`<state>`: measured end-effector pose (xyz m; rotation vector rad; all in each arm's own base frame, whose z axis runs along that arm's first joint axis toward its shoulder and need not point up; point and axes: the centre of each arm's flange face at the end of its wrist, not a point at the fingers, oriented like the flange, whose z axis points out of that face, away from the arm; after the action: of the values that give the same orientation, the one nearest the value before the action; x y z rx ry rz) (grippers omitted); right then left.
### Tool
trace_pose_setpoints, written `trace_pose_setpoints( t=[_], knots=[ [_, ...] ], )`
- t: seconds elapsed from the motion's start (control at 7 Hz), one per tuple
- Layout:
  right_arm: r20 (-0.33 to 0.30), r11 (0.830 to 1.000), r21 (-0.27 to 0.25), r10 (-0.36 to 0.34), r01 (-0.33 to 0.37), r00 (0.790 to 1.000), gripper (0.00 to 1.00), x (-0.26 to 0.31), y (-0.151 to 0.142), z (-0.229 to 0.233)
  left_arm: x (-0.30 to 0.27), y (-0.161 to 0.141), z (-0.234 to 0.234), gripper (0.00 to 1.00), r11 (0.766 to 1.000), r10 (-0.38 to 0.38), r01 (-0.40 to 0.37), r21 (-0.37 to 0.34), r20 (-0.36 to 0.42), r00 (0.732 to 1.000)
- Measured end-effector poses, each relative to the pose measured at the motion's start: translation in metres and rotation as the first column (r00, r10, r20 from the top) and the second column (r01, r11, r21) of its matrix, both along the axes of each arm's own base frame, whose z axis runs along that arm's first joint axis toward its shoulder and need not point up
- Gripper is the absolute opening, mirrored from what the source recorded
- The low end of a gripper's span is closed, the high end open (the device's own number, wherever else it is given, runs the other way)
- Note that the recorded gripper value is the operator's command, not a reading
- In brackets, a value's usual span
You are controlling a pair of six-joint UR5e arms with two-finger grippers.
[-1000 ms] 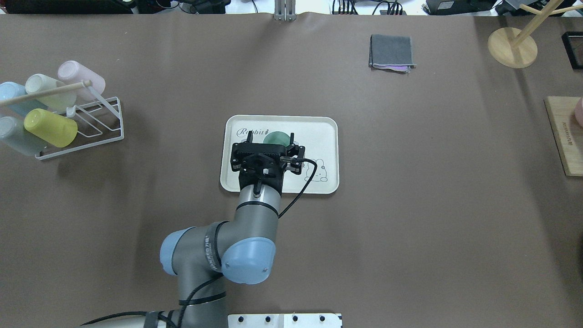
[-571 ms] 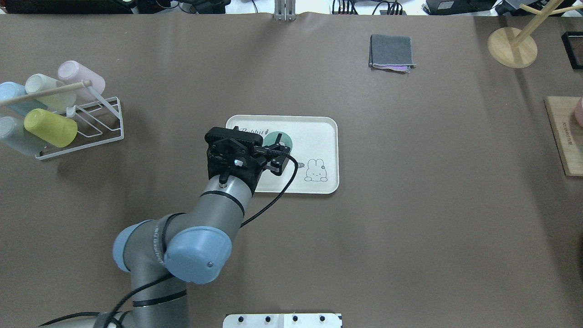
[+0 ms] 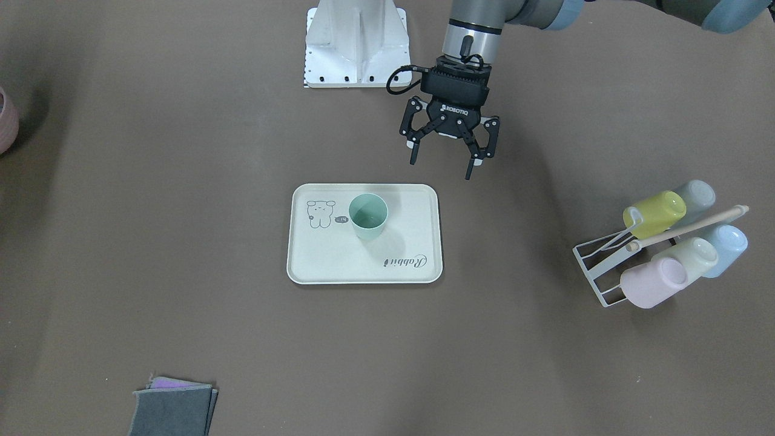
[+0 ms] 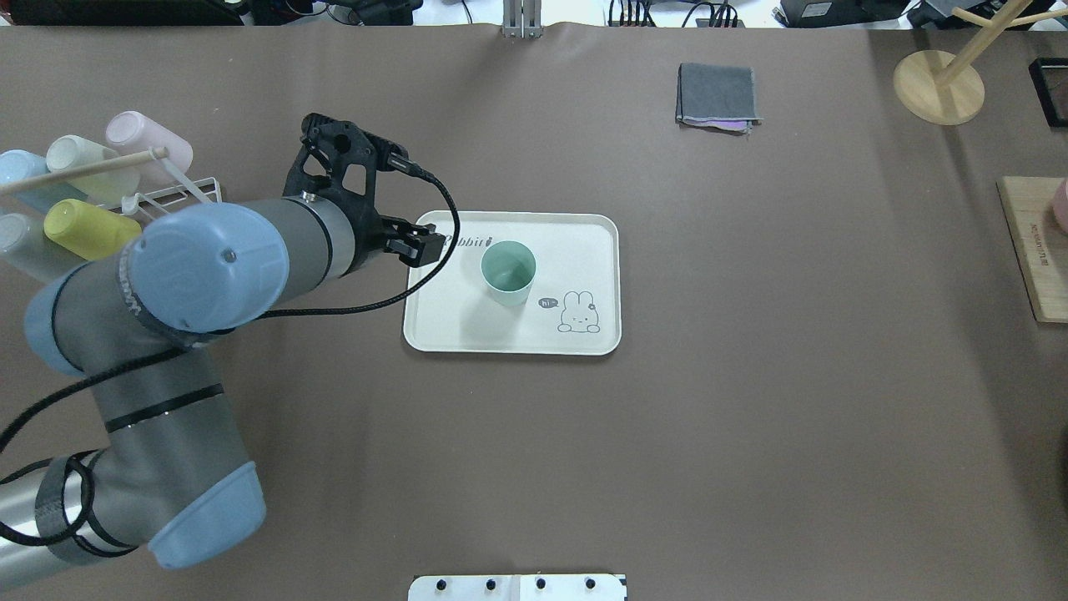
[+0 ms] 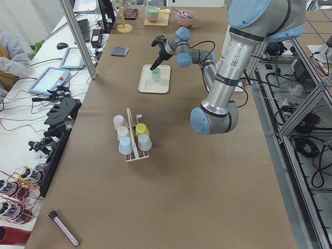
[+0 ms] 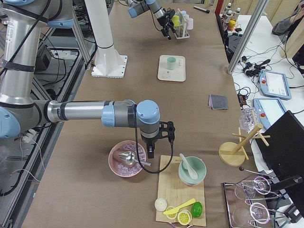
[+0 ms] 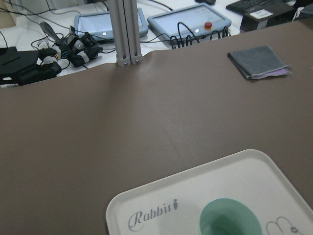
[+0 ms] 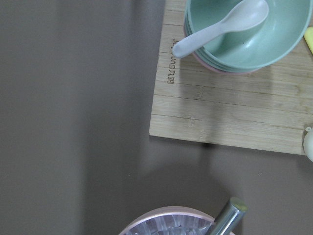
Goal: Pick up and place green cup on tray
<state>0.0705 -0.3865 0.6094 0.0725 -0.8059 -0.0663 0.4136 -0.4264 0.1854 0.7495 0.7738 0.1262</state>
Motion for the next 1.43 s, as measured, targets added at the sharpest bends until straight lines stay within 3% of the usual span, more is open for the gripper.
trace_pose_setpoints(
  t=[0.29,0.71,1.14,1.43],
  knots=[
    [0.0,1.0,0.001,0.0,0.0,1.0,1.0,0.0,-0.001,-0.001,-0.051,-0.046,0.037,0.98,0.998,0.056,-0.053,-0.029,0.119,0.991],
    [0.0,1.0,0.001,0.0,0.0,1.0,1.0,0.0,-0.001,-0.001,-0.2,-0.116,0.115,0.98,0.972,0.21,-0.183,-0.147,0.192,0.959],
    [-0.004,1.0,0.004,0.001,-0.001,1.0,1.0,0.0,-0.003,-0.003,-0.335,-0.115,0.209,0.98,0.911,0.29,-0.218,-0.35,0.169,0.942],
    [-0.011,1.0,0.007,0.004,-0.004,1.0,1.0,0.001,-0.005,-0.005,-0.394,-0.081,0.28,0.98,0.86,0.303,-0.226,-0.457,0.102,0.947]
  ],
)
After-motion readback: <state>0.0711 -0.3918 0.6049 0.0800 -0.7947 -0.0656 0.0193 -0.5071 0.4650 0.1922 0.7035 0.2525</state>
